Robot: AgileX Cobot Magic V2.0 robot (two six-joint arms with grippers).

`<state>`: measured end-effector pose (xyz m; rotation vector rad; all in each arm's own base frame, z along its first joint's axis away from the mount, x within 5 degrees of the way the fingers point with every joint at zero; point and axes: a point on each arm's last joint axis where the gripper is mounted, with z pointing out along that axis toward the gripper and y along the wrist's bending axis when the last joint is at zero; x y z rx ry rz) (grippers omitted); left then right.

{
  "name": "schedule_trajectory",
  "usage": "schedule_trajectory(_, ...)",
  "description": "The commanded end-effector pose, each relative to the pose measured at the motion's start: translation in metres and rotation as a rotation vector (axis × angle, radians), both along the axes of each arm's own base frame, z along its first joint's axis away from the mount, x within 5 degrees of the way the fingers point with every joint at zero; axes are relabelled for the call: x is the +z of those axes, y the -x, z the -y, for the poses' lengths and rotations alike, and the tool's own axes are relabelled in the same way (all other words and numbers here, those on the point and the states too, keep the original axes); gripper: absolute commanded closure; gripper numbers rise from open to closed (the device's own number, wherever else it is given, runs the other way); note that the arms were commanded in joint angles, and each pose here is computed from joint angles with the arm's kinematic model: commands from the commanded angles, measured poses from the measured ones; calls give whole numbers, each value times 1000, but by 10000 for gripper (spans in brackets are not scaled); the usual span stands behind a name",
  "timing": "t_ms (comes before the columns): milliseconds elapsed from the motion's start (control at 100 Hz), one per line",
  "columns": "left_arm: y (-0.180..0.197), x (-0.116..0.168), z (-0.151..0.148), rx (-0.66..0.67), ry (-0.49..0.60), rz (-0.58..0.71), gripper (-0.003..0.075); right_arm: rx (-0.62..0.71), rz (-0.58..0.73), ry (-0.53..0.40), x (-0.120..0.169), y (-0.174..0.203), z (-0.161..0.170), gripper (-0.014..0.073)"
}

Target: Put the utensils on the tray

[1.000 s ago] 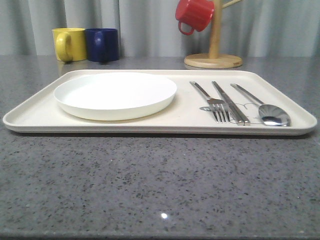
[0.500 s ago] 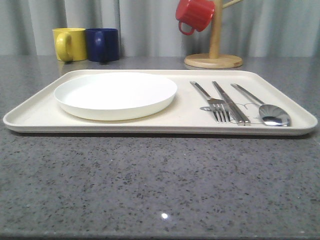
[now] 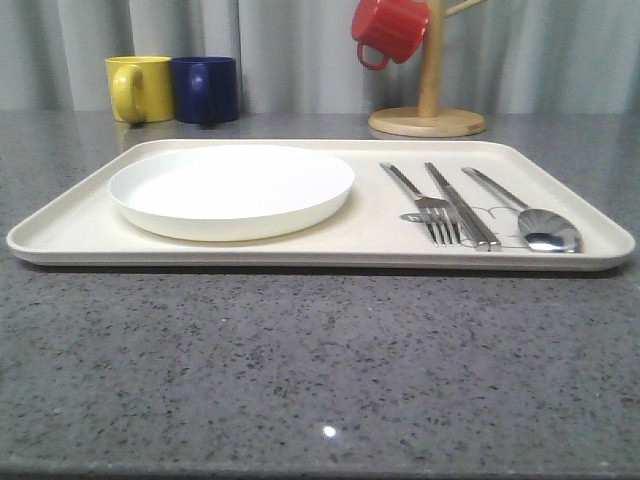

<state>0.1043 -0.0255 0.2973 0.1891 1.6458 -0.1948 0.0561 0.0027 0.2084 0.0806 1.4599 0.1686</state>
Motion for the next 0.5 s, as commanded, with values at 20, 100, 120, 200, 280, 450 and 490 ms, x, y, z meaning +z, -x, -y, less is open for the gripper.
schedule_trajectory(20,-1,19,-2,28,6,139,738,-5,125,6,15,4,0,663)
schedule_trajectory(100,-1,22,-3,31,-36,178,738,-5,125,6,15,4,0,663)
schedule_trajectory(120,0,22,-3,30,-36,182,738,-5,125,6,15,4,0,663)
schedule_trajectory(200,3,25,-3,25,-55,209,738,-5,125,6,15,4,0,663)
schedule_trajectory(280,8,23,-3,20,-81,230,738,-5,125,6,15,4,0,663)
schedule_trajectory(450,19,7,-7,37,-75,243,738,-5,125,6,15,4,0,663)
schedule_trajectory(490,22,1,-10,57,-64,239,738,-5,125,6,15,4,0,663)
